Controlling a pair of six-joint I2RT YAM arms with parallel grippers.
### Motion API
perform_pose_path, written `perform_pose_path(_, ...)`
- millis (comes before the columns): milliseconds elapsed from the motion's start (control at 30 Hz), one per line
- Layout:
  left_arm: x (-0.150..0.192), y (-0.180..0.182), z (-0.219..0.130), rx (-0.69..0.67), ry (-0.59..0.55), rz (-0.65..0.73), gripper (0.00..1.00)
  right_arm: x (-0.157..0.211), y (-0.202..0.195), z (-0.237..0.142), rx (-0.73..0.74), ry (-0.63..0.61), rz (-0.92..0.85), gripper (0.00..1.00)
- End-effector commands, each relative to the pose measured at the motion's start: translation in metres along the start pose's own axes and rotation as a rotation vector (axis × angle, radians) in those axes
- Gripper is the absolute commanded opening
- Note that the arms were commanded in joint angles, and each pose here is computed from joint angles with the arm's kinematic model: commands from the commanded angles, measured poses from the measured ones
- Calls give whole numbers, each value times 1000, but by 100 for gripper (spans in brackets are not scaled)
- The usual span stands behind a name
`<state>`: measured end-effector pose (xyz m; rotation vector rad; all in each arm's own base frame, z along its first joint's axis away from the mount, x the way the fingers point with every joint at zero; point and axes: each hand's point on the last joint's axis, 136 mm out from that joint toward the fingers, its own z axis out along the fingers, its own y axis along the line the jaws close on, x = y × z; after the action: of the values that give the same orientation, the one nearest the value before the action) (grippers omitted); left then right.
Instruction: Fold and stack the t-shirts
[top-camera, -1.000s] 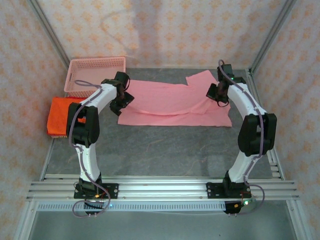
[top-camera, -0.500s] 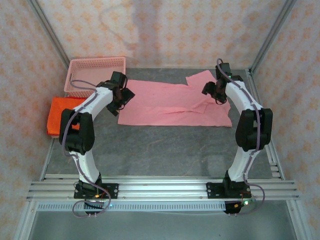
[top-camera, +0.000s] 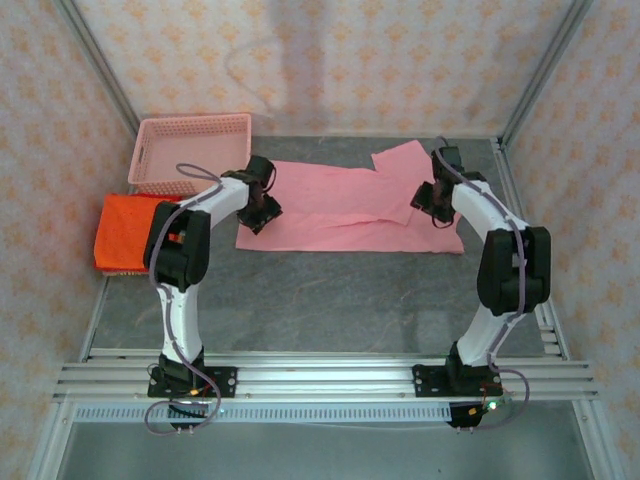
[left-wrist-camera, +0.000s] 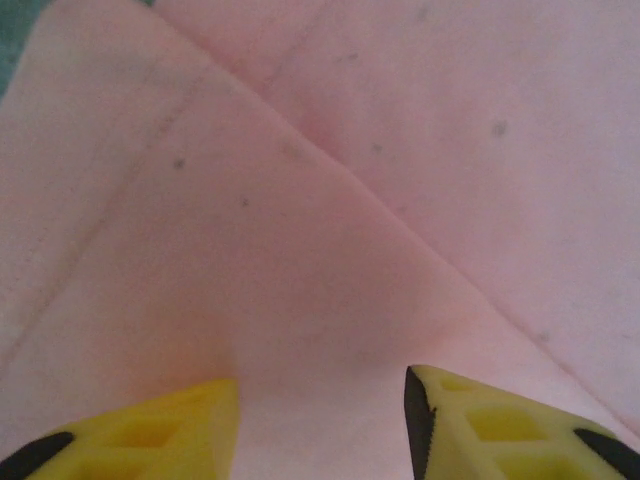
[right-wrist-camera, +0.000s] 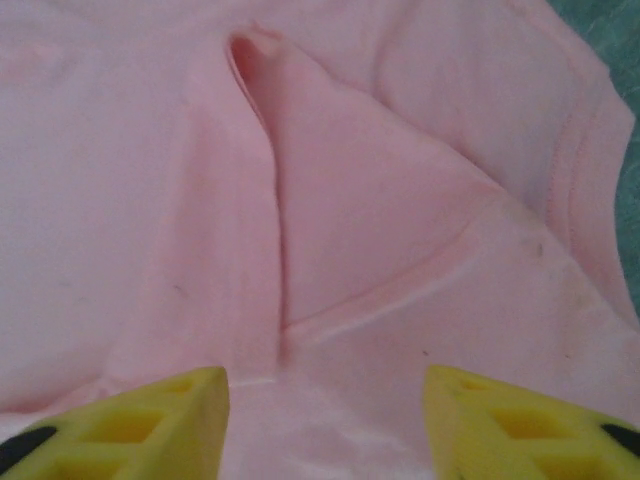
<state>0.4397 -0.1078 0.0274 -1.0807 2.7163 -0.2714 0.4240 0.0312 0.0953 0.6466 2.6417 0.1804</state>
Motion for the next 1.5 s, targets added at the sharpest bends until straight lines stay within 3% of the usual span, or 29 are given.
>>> perform_pose_path(0, -5, 1, 5, -18, -7, 10, 41, 17, -11, 26, 24, 61, 44, 46)
perform_pose_path(333, 24, 54, 9, -107, 21, -18, 38, 70, -32, 54, 45, 189, 87, 42)
perform_pose_path(767, 89, 141, 2, -208, 74, -78, 40, 149, -73, 20, 52, 245, 188, 46)
perform_pose_path(967, 88, 139, -7, -198, 58, -69, 40, 147, -61, -3, -48, 195, 184, 61)
perform_pose_path(1100, 82, 129, -17, -180, 38, -52, 41, 129, -33, -22, -86, 107, 117, 64)
perform_pose_path(1167, 79, 127, -20, -175, 26, -51, 41, 125, -18, -23, -104, 98, 121, 62)
perform_pose_path(1333, 78, 129, -22, -179, 17, -48, 41, 127, -3, -9, -104, 132, 152, 46)
perform_pose_path(1467, 78, 128, -24, -175, 14, -42, 42, 132, 6, 4, -126, 181, 174, 43)
